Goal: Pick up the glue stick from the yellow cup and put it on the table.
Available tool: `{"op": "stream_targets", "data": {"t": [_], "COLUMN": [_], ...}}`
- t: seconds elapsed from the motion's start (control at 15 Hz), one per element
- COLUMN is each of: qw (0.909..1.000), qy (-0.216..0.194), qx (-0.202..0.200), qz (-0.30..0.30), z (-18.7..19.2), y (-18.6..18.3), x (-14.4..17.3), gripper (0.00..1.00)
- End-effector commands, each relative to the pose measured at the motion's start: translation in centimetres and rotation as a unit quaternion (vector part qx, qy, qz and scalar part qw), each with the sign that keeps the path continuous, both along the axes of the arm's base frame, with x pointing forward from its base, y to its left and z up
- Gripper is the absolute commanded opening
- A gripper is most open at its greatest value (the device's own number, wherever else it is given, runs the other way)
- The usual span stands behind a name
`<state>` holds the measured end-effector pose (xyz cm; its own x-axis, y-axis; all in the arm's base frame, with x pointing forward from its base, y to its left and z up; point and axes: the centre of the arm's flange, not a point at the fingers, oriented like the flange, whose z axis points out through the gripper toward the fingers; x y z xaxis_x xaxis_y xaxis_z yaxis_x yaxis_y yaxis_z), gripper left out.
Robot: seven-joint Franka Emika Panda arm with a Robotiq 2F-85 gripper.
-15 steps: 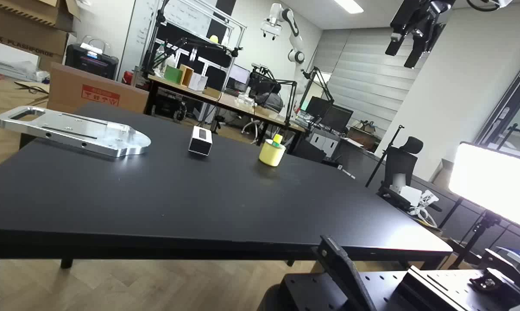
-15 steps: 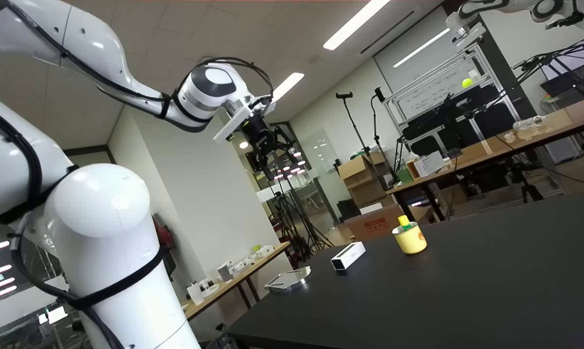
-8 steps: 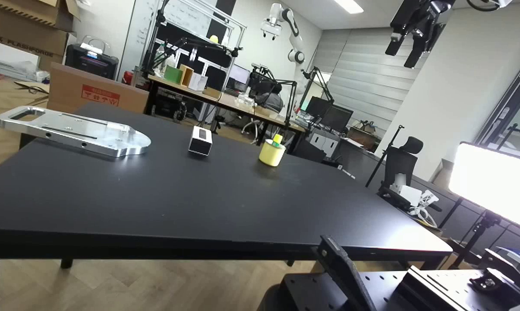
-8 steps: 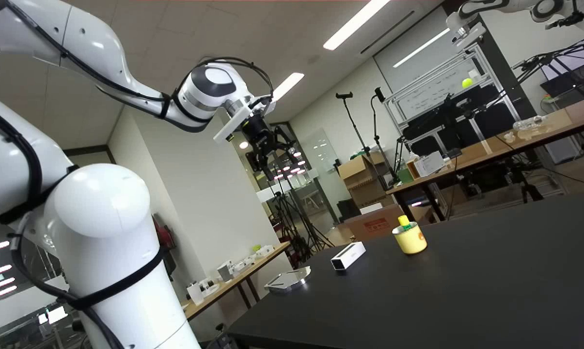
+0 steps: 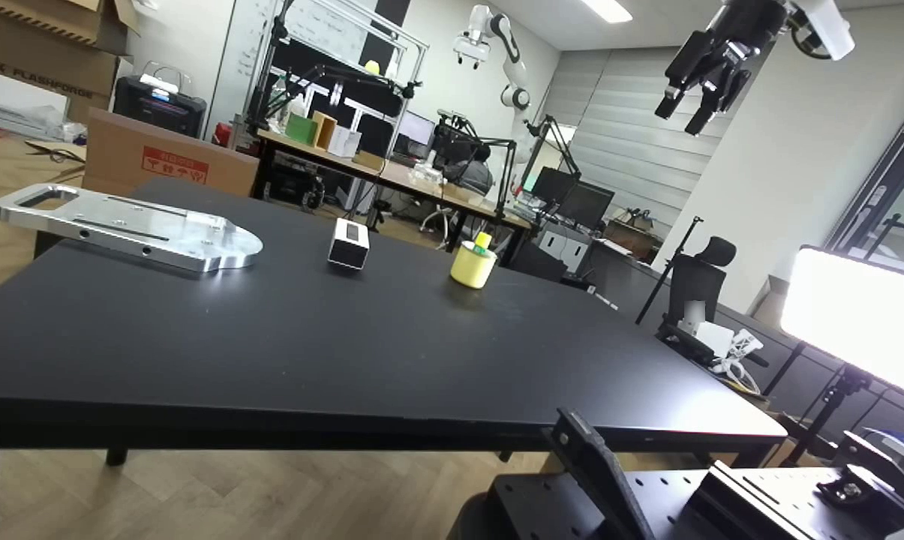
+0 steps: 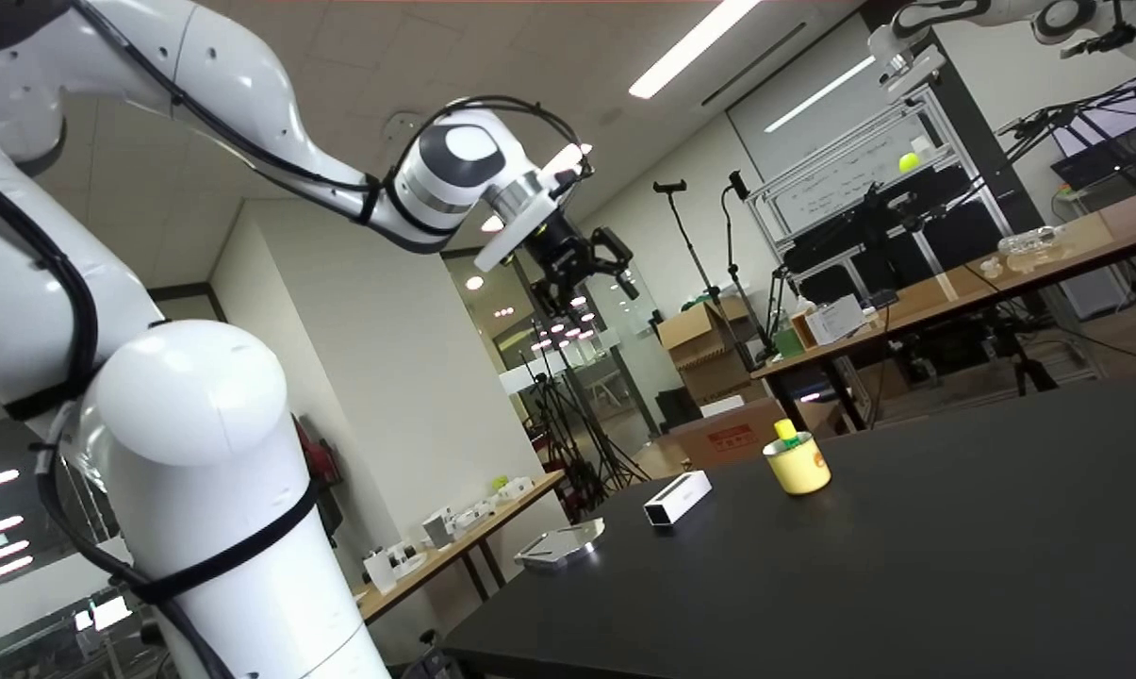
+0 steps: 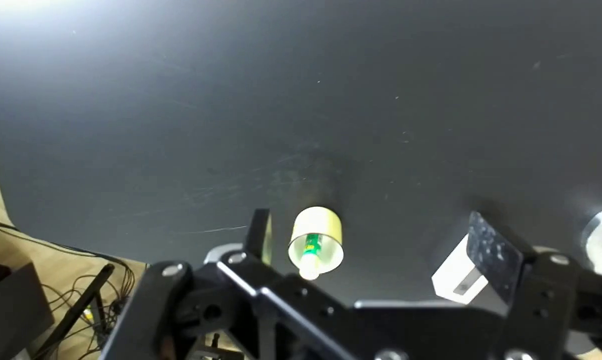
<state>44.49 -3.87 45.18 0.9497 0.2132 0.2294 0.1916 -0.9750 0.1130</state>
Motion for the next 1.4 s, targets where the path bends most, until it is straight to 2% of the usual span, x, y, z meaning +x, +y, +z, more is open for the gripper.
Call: {"op": "stream_targets", "data": {"t": [0.0, 0.07, 0.27, 0.4, 0.67, 0.8, 0.87, 1.07, 1.33], "qw": [0.9990, 0.9978, 0.9911, 0.9872, 0.9823, 0.9790, 0.9829, 0.9812, 0.9809], "qy": [-0.016, -0.021, 0.007, 0.063, 0.118, 0.139, 0.120, 0.131, 0.133], "qx": [0.026, 0.036, 0.097, 0.111, 0.108, 0.104, 0.106, 0.106, 0.105], "qz": [-0.033, -0.052, -0.091, -0.096, -0.097, -0.106, -0.090, -0.094, -0.095], "z": [-1.7, -2.3, -4.4, -5.8, -6.8, -6.5, -8.2, -7.7, -7.7], "y": [-6.4, -8.0, -11.1, -11.4, -11.1, -11.0, -10.1, -10.5, -10.6], "x": [7.2, 8.8, 13.7, 17.0, 21.7, 22.1, 17.9, 19.6, 19.7], "gripper": [1.00, 1.00, 1.00, 1.00, 1.00, 1.00, 1.00, 1.00, 1.00]}}
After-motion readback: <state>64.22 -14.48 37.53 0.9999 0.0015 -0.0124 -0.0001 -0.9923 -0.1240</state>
